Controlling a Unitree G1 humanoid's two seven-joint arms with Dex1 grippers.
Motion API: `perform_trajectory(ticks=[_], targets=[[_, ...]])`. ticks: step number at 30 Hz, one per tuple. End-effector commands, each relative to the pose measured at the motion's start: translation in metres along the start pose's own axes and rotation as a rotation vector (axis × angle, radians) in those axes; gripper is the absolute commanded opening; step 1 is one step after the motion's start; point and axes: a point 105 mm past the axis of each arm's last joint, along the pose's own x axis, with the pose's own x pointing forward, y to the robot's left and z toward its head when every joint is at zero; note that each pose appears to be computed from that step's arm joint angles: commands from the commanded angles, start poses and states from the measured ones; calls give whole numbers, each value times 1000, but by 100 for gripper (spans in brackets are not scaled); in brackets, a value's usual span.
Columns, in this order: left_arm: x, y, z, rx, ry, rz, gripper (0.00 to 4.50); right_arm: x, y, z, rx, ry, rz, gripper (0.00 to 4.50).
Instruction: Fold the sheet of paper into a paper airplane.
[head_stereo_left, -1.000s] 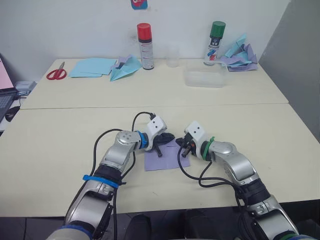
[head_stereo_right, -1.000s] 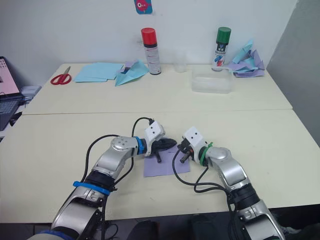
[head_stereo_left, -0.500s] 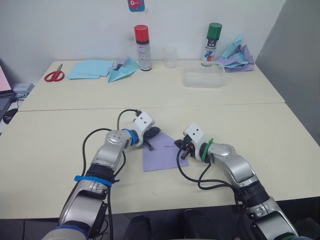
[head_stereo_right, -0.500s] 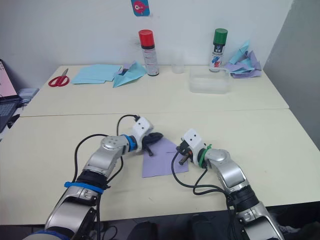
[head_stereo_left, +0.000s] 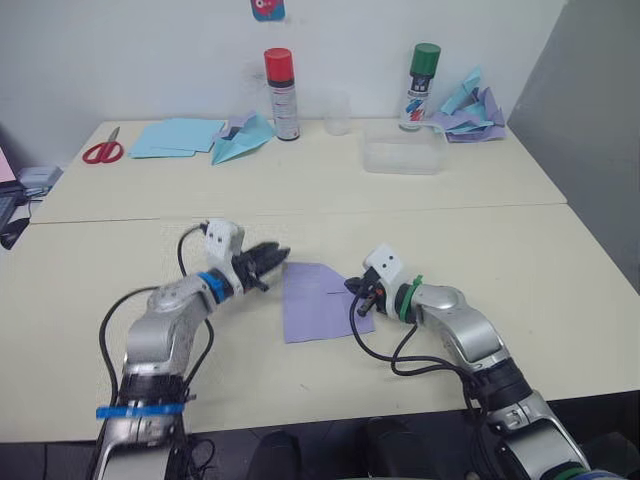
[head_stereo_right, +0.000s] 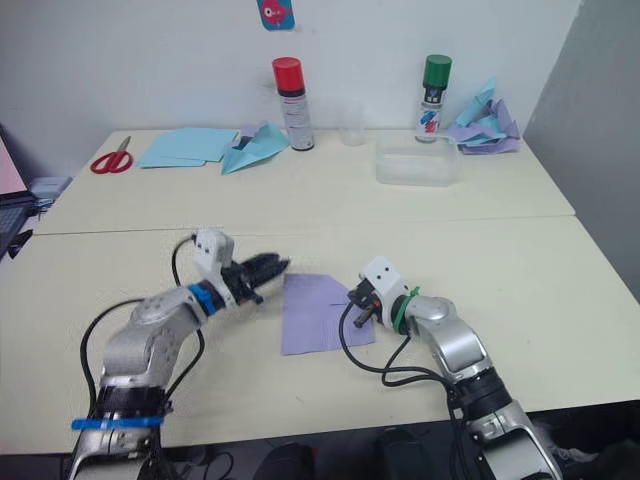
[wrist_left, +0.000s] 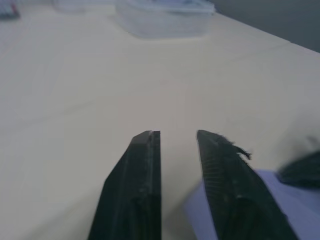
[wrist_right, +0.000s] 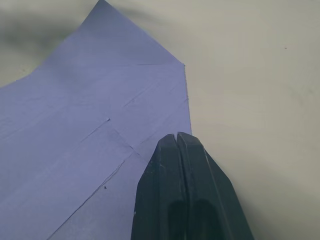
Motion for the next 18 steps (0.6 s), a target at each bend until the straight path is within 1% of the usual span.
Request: perform_trajectory(ticks=[1, 4, 8, 11, 12, 17, 18], targets=[[1, -3, -3, 46, 24, -11, 256, 5, 5, -12, 13, 48, 21, 0], [7, -6, -12, 54, 43, -23, 256, 5, 5, -12, 12, 49, 25, 0], [17, -11, -5, 62, -3, -42, 256, 6, 5, -12, 13, 50, 26, 0], [19, -11, -3, 84, -10, -44, 195, 6, 5, -12, 13, 50, 25, 0], [19, -12, -3, 90, -8, -50, 167, 6, 5, -12, 13, 49, 24, 0], [15, -12, -4, 129, 21, -79, 6, 7, 5, -9, 12, 42, 20, 0], [14, -11, -4, 139, 25, -81, 2, 7, 5, -9, 12, 41, 20, 0]])
